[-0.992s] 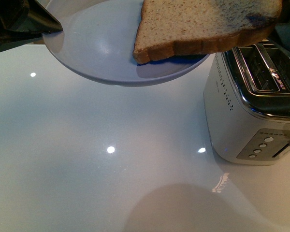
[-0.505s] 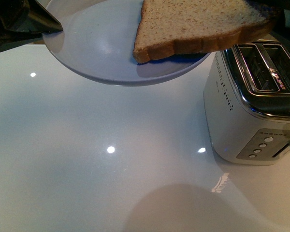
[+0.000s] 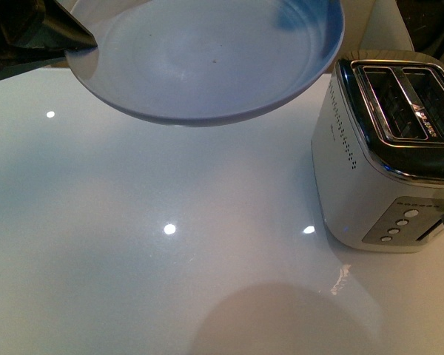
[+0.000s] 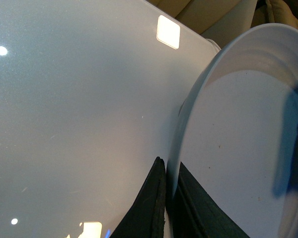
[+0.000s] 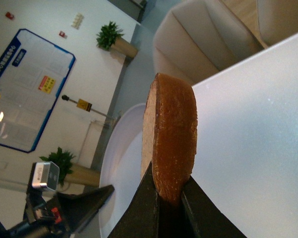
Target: Left arm holds plate, right arm toasts bread
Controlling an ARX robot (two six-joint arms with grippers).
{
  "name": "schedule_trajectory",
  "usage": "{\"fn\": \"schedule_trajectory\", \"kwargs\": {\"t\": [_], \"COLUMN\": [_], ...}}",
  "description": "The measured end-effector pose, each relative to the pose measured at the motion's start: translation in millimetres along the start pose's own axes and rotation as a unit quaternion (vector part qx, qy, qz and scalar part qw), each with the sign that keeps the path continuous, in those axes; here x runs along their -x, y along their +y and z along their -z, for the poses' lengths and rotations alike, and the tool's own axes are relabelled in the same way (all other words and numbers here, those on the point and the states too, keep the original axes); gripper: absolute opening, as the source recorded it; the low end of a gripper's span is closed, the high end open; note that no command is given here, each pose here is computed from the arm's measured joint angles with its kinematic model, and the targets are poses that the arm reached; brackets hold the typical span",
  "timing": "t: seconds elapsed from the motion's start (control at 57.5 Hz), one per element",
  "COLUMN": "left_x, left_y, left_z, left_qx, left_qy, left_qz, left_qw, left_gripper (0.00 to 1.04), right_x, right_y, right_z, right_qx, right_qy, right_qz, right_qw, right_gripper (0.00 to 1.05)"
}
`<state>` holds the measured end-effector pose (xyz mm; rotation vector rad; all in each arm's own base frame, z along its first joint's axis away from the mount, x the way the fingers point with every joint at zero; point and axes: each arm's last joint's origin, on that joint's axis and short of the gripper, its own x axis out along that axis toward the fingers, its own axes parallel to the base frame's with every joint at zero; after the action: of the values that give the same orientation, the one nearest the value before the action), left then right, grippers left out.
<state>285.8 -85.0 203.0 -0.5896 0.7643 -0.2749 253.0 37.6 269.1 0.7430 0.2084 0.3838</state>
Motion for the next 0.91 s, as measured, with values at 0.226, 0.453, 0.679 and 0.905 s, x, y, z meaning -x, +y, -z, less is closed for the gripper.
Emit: {"fn": "schedule_trajectory", "kwargs": {"t": [0.226,0.453,0.679,0.905], "left_x": [0.0,0.0,0.0,0.0], "left_y": [0.0,0.0,0.0,0.0], "left_z": [0.0,0.0,0.0,0.0], "left_qx": [0.001,0.001,0.001,0.001], "left_qy": [0.000,0.000,0.000,0.000], "left_qz": [0.000,0.000,0.000,0.000], "left_qw": [1.000,1.000,1.000,1.000], "left_gripper": [0.03,0.03,0.03,0.03], "right_x": [-3.7,-40.5,-52.7,-55.6], "right_y": [1.8,-11.3,-15.0,-17.6], "right_z": [-29.6,3.0,19.6,25.7], "right_qx": [0.169,0.339,0.383,0.390], "right_qy": [-0.038,0.031,0.050,0.062], "right_qz": [0.108,0.211,0.241,0.254], "right_qw": [0.979,0.916,0.890,0.883], "right_gripper": [0.03,0.03,0.03,0.03]}}
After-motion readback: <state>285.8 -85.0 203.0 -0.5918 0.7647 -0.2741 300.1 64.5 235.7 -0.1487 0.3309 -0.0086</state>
